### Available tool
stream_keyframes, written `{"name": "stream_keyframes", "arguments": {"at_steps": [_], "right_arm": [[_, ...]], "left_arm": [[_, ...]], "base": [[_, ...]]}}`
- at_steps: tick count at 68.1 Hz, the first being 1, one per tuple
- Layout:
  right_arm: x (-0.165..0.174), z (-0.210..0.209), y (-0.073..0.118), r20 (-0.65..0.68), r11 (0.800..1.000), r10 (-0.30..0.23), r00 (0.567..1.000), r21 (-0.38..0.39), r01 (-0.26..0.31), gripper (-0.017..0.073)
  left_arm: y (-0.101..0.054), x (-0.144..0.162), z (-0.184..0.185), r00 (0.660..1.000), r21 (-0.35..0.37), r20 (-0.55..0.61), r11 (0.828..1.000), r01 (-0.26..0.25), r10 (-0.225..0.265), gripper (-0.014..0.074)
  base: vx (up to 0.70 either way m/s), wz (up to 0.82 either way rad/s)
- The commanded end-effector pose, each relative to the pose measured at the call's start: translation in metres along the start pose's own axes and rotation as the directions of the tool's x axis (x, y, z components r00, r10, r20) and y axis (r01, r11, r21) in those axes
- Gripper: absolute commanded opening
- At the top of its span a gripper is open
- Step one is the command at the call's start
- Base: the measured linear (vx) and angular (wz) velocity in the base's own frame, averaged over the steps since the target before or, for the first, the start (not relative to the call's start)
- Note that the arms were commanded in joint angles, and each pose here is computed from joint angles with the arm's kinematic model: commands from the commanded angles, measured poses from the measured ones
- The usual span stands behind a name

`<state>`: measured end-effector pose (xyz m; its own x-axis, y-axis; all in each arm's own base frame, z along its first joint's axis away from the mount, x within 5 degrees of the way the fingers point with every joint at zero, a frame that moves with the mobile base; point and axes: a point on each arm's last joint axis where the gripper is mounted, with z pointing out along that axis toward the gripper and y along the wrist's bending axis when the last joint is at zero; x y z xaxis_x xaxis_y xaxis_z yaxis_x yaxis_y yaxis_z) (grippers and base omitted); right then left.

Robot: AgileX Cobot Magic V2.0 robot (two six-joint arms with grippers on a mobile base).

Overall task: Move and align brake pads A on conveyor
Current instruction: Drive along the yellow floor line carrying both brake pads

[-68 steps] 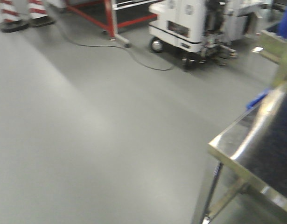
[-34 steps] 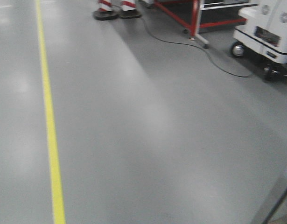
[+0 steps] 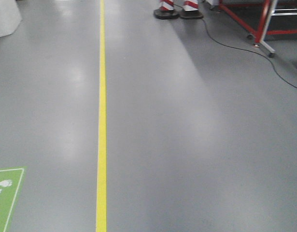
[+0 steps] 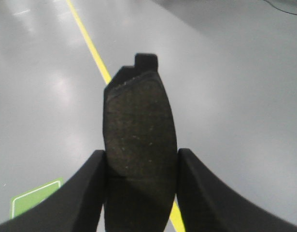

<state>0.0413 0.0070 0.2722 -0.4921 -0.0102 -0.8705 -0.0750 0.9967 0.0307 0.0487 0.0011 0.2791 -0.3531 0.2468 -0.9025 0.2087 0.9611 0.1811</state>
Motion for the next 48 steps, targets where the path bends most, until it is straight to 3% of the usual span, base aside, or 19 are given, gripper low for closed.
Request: {"name": "stream_keyframes", "arguments": {"at_steps": [1,48], "right_arm": [[-0.0151,-0.0044,-0.0007,0.103,1.0,-0.007,0.995,0.014,0.005,-0.0012],[-0.0149,-0.0044,-0.0007,0.102,1.0,-0.007,0.995,0.014,0.005,-0.0012]], "left_arm": [[0.0016,-0.016,-0.0041,0.994,-0.003,0.11,1.0,-0.006,0.006,-0.0006],[0.0016,-0.016,-0.0041,0.994,-0.003,0.11,1.0,-0.006,0.006,-0.0006]], "base": [[-0.09,0.34],[0.04,0.12]]}}
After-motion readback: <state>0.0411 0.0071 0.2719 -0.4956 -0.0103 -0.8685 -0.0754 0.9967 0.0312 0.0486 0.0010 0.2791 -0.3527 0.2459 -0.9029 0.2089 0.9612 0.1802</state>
